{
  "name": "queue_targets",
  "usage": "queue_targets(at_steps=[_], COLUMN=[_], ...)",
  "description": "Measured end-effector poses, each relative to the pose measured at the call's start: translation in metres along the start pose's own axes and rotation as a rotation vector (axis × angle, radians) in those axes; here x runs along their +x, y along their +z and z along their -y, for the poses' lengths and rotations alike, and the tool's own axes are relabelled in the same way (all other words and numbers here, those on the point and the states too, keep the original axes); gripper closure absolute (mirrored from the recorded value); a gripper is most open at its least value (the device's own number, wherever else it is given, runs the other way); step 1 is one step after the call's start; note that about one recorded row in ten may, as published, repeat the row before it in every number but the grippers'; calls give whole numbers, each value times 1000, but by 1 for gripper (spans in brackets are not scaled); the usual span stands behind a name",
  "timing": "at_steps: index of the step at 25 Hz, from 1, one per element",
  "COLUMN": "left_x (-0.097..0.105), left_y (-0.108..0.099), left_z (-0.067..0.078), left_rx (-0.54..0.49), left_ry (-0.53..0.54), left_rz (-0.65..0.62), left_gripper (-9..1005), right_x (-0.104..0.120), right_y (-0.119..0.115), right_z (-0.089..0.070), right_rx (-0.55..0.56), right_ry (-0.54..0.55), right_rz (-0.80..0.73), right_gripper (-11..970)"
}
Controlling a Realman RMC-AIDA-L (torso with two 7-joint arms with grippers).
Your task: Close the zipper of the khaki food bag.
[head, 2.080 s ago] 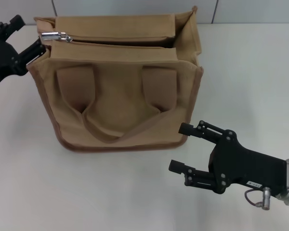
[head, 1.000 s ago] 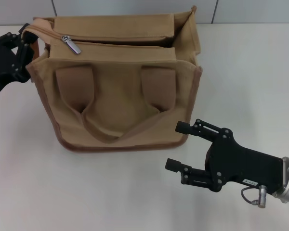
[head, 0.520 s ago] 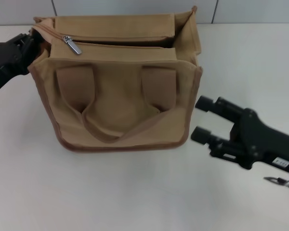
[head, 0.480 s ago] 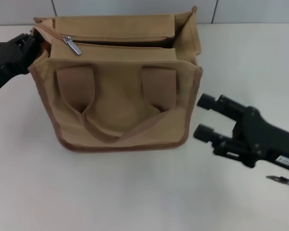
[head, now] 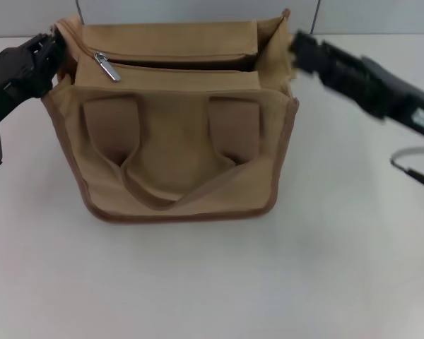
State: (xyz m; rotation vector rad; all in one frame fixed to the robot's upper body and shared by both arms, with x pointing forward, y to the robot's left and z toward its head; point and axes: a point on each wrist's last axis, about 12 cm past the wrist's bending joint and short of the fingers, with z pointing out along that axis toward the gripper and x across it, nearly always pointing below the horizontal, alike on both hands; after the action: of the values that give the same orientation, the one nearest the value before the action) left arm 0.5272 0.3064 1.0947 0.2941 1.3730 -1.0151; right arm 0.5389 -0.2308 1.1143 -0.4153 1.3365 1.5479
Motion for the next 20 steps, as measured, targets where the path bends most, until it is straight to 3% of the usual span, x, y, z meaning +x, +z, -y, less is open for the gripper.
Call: queue_targets(at_steps=[3,4,11,20], left_x=[-2,-4,-8,-12], left_y=[3,8,24,34], left_z=[1,1,1,2], left_rx=[19,32,66,94], left_ry=[-10,-22,-41,-56], left_rz=[5,7,-2,-3], left_gripper=[956,955,950,944], right_x=[-2,-6,-8,-11], right_y=[6,18,52,82], right_z=[5,13,15,19], right_rx=[19,54,-1,-14], right_ry=[48,144,158,112], right_rz=[-4,-33,-164,-269], right_gripper=[361,398,657,654])
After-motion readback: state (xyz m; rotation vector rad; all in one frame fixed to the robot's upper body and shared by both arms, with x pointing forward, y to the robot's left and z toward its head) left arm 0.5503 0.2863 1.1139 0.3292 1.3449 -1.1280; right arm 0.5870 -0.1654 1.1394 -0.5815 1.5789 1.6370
